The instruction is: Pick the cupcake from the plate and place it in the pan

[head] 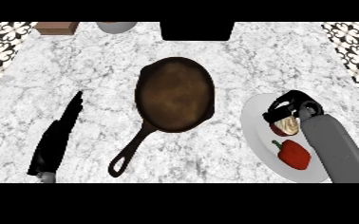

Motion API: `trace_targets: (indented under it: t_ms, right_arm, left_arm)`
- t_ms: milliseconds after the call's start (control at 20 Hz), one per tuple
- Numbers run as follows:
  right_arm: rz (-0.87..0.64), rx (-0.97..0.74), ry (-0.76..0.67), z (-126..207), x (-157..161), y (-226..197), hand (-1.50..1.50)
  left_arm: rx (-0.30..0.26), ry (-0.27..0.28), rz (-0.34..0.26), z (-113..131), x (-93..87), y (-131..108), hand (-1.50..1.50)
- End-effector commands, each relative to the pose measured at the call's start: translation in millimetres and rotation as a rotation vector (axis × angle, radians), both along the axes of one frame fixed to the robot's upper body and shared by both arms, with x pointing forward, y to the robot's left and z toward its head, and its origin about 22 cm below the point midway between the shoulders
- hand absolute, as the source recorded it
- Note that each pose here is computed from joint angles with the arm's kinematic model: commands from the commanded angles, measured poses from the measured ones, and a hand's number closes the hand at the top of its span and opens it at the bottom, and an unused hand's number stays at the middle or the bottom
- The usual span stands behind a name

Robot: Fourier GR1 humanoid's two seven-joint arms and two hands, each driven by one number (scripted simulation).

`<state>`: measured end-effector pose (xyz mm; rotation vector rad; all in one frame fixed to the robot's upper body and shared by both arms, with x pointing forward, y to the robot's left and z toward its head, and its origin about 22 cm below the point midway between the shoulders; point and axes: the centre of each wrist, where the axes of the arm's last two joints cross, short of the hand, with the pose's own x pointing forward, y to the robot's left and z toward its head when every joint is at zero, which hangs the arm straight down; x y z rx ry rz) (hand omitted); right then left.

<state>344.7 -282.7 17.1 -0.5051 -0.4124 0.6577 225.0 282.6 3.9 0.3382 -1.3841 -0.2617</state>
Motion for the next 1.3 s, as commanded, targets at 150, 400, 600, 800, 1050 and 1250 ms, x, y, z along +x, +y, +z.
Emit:
trace_targets:
  t_ms: [150, 400, 600, 800, 1050, 1250]
  right_arm:
    - [0.004, -0.063, -0.061, -26.3, -69.6, 76.1, 1.50]
    - [0.003, -0.174, -0.145, -14.4, -132.1, 100.9, 1.50]
    - [-0.020, -0.401, -0.352, 10.0, -142.1, 90.4, 1.50]
    - [0.054, -0.541, -0.669, 42.2, -146.5, 98.6, 1.50]
    - [0.127, -0.621, -0.963, 101.5, -146.4, 116.0, 1.50]
    - [0.140, -0.588, -1.045, 122.1, -122.6, 161.9, 1.50]
  left_arm:
    - [0.009, 0.022, 0.043, -6.9, -5.6, 9.9, 0.00]
    - [0.007, 0.008, 0.033, -6.1, -0.1, -6.8, 0.00]
    - [-0.009, 0.012, 0.028, 2.0, -2.9, 2.5, 0.00]
    - [-0.005, 0.018, 0.037, -1.3, -5.8, -0.6, 0.00]
    - [-0.005, 0.005, 0.024, 1.5, -1.2, 14.2, 0.00]
    - [0.004, 0.010, -0.012, -4.0, -2.2, 12.8, 0.00]
